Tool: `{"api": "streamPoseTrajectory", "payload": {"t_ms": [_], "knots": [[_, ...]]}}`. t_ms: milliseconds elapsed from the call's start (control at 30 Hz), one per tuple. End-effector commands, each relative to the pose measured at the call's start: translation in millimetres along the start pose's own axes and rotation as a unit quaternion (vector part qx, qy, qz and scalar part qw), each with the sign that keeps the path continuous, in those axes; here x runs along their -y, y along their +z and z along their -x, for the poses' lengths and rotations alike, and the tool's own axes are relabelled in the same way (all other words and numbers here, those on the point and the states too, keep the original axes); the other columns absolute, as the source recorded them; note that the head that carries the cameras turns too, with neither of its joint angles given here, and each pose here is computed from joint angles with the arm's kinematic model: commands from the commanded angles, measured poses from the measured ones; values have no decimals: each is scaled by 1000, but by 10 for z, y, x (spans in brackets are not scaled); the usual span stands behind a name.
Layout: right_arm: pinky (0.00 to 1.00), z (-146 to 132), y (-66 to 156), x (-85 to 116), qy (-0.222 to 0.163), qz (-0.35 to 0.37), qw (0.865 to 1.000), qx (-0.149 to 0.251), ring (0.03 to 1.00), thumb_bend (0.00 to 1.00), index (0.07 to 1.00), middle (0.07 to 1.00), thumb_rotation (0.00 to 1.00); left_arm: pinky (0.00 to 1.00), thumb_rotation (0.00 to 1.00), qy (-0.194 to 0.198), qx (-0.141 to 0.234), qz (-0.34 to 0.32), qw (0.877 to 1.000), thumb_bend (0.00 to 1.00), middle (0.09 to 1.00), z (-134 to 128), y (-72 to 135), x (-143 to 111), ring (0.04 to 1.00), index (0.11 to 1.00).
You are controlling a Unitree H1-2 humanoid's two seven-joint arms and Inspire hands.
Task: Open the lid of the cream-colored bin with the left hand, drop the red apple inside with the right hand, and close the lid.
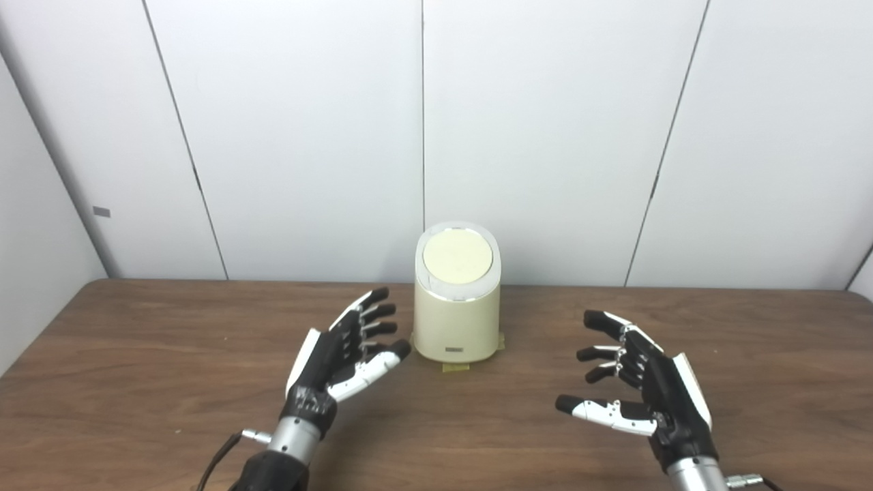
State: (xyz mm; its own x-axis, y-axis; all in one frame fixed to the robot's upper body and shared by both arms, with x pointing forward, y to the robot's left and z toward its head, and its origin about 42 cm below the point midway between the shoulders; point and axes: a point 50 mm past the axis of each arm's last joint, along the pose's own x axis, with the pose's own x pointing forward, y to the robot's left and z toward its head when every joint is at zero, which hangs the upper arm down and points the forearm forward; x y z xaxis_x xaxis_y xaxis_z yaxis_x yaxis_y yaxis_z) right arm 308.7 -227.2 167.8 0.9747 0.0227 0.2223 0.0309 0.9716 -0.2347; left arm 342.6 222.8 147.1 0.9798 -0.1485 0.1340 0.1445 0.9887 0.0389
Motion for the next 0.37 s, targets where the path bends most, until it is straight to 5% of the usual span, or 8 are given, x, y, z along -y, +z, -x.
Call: {"api": "streamPoseTrajectory", "payload": {"t_ms": [0,333], "knots": [[492,-99,157,35,-3,0,999,37,644,731,773,809,136,641,335,-8,44,23,999,733,826,-78,196,16,779,854],[609,-58,141,52,-8,-10,999,43,731,777,809,847,233,704,294,-28,35,50,998,734,847,9,145,-16,823,850]]}}
